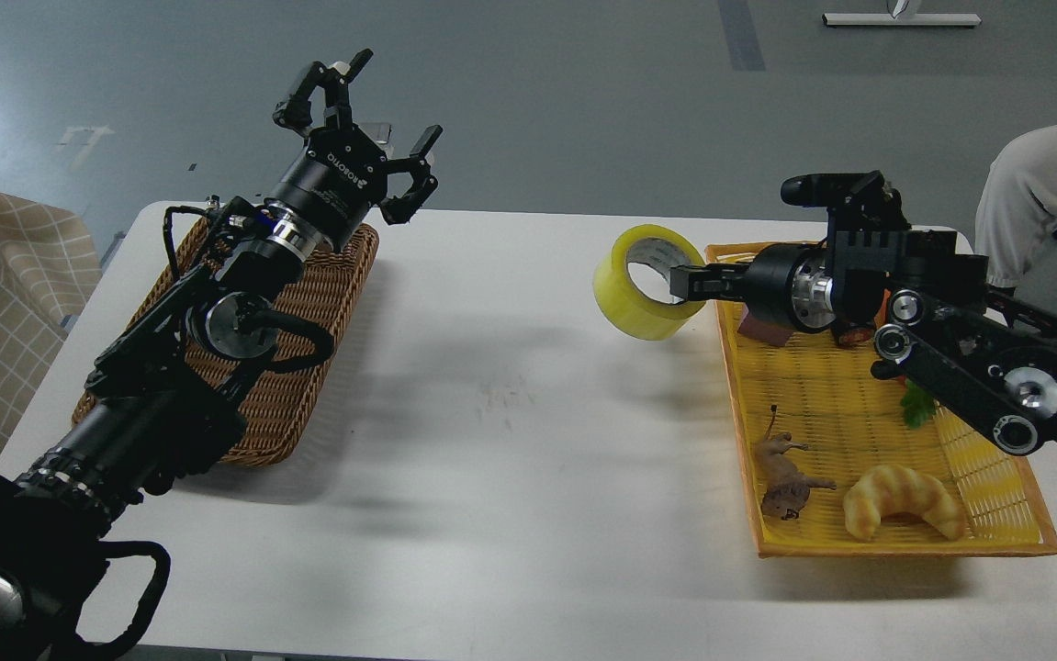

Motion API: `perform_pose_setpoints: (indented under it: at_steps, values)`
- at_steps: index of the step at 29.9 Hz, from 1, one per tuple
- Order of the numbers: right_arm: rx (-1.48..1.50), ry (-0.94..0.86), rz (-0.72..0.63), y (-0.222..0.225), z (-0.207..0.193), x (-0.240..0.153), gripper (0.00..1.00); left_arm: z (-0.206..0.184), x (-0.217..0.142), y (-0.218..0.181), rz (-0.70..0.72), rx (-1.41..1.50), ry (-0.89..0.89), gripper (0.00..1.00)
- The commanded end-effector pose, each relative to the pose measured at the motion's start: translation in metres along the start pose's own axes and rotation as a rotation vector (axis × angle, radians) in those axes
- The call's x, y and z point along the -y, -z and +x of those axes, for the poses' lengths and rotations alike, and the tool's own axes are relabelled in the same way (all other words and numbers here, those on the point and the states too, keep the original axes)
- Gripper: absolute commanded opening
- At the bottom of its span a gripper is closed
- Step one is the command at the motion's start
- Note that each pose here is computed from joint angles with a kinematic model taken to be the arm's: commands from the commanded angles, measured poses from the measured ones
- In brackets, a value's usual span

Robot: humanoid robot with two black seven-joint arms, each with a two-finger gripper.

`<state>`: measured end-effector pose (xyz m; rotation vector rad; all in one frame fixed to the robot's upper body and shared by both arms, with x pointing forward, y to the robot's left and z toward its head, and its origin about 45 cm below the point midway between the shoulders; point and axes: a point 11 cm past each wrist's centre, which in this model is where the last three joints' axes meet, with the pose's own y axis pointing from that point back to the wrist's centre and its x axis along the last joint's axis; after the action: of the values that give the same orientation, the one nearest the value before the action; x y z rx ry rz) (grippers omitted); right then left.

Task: Place and transfer tape with both arms
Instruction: 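Lift the tape roll and set it on the table beside the tray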

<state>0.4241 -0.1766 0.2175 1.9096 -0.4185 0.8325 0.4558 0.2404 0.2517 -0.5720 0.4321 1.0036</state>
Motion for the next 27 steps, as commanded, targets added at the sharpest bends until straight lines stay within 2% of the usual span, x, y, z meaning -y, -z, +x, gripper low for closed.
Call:
perform_pose_setpoints:
  at_steps: [1, 14, 27]
  values:
    - [-0.001, 0.027, 0.023, 0.017, -0.008, 0.016, 0.0, 0.0, 0.0, 0.001, 0.001, -0.002, -0.001, 0.98]
    - [-0.028, 0.119, 0.056, 0.058, -0.038, 0.054, 0.0, 0.0, 0.0, 0.0, 0.0, -0.001, 0.001, 0.98]
    - [-0.062, 0.169, 0.033, 0.074, -0.052, 0.075, 0.0, -0.001, 0.002, -0.001, -0.004, -0.002, 0.003, 0.98]
